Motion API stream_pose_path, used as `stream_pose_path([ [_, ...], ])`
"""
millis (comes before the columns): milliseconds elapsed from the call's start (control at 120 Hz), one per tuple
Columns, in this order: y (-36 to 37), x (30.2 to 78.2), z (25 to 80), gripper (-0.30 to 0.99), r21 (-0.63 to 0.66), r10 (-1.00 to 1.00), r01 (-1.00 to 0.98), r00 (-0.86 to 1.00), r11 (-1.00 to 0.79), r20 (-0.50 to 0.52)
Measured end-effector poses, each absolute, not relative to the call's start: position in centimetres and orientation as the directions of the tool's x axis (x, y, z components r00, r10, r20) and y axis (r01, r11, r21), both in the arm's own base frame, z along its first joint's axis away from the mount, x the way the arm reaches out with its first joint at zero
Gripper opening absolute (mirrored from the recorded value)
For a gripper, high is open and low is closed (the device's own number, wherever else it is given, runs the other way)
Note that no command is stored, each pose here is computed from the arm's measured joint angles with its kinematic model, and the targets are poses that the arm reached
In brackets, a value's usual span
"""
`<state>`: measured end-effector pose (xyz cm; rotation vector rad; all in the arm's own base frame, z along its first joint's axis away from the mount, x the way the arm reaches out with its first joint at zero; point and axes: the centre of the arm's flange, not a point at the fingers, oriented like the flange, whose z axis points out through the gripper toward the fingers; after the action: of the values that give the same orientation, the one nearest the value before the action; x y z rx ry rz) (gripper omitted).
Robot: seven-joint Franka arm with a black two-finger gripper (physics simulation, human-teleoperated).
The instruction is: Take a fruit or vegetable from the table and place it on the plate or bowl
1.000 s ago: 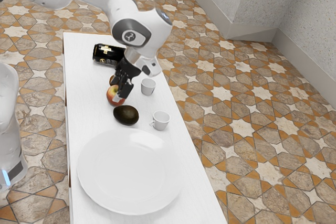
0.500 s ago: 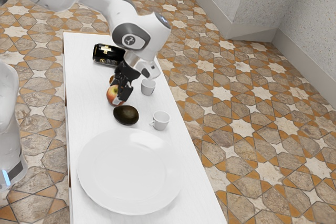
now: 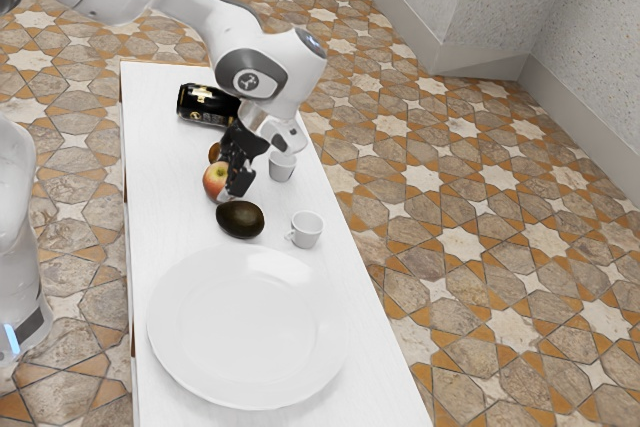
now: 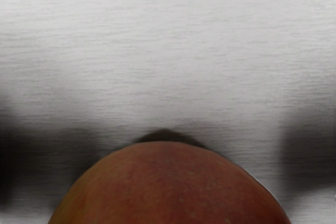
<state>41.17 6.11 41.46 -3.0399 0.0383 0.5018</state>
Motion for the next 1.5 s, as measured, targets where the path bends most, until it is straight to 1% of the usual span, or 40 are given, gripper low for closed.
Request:
stream_pose_path([
  [67,6.1,41.2,41.3,0.48,-0.057,-0.015,-0.035,0.947,-0.998,-0.322],
  [142,6.1,41.3,41.3,0.44,-0.059,-0.014,-0.035,0.947,-0.998,-0.320],
  [292,5.8,41.5,41.5,0.45,-0.065,-0.017,-0.040,0.949,-0.997,-0.315],
  [500,5.9,41.7,42.6,0.44,-0.072,-0.011,-0.035,0.954,-0.997,-0.301],
  [550,6.0,42.0,43.6,0.43,-0.076,-0.008,-0.031,0.958,-0.997,-0.288],
  [600,6.2,42.8,45.7,0.43,-0.087,-0.004,-0.028,0.966,-0.996,-0.257],
  [667,5.5,44.6,51.2,0.43,-0.125,-0.018,-0.040,0.984,-0.991,-0.176],
  [733,0.3,46.0,56.6,0.44,-0.181,-0.110,-0.124,0.990,-0.976,-0.088],
  [808,-7.6,45.8,58.6,0.45,-0.192,-0.238,-0.241,0.971,-0.951,-0.040],
  [883,-16.8,44.1,58.5,0.44,-0.173,-0.382,-0.377,0.924,-0.910,-0.005],
  [933,-23.0,42.0,57.3,0.44,-0.153,-0.476,-0.470,0.879,-0.869,0.004],
  [983,-27.7,39.8,55.7,0.44,-0.126,-0.545,-0.539,0.839,-0.833,0.009],
  [1033,-30.7,37.9,54.2,0.44,-0.096,-0.582,-0.579,0.813,-0.810,0.007],
  [1125,-32.3,36.4,52.5,0.43,-0.053,-0.588,-0.587,0.809,-0.808,0.003],
  [1283,-31.6,36.9,52.3,0.43,-0.015,-0.551,-0.551,0.834,-0.834,0.013],
  [1358,-31.1,37.4,52.5,0.53,0.000,-0.533,-0.533,0.846,-0.846,0.018],
  [1500,-30.8,37.5,52.7,0.63,0.013,-0.516,-0.516,0.856,-0.856,0.018],
])
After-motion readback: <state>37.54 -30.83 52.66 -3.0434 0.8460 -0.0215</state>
